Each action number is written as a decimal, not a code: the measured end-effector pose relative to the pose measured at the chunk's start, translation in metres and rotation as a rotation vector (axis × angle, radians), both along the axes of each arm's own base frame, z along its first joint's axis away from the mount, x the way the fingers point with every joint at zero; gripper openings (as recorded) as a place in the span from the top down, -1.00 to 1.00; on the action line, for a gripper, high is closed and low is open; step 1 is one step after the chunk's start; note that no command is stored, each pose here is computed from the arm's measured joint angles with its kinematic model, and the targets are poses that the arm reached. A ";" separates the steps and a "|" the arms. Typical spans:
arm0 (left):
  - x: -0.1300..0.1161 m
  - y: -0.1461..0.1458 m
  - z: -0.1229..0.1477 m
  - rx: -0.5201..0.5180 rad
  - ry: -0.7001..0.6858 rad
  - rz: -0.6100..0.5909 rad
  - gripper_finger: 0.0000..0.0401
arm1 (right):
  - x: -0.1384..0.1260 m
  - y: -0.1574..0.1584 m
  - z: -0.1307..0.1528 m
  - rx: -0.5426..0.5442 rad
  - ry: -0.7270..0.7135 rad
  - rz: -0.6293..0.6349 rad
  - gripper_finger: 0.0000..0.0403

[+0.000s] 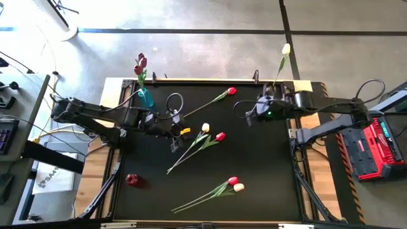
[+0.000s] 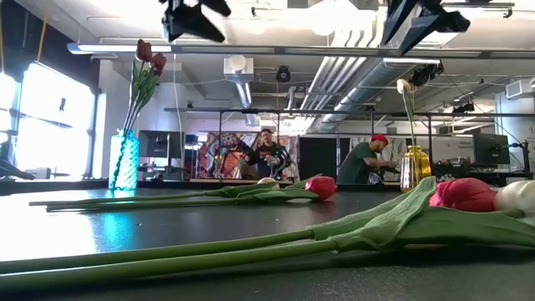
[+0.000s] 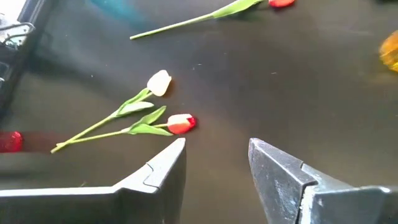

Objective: Sort flowers into vase by color
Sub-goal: Put the center yellow flower into the yellow vase

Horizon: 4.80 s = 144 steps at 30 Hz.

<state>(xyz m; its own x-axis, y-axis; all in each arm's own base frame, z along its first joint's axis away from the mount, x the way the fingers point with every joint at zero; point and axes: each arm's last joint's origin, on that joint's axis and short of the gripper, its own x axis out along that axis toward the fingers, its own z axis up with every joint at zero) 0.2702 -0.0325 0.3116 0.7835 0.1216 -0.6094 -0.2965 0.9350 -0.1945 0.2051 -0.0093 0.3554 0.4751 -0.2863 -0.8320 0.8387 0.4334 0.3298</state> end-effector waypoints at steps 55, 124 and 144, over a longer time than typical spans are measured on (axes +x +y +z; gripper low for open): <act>0.039 0.022 -0.198 -0.057 0.219 0.099 0.63 | 0.020 0.035 -0.088 0.127 -0.128 -0.070 0.19; 0.013 0.057 -0.043 -0.188 -0.555 0.129 0.96 | 0.114 -0.014 -0.057 -0.344 -0.829 0.197 0.93; 0.010 0.055 -0.061 -0.256 -0.369 0.121 0.25 | 0.044 -0.019 -0.027 -0.532 -0.519 0.018 1.00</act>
<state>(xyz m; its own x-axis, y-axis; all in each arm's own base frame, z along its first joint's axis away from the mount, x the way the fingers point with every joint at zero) 0.2798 0.0228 0.2509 0.9429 0.1077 -0.3152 -0.2685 0.8060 -0.5275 0.2487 -0.0286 0.3283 0.7779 -0.5765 -0.2501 0.6233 0.6573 0.4237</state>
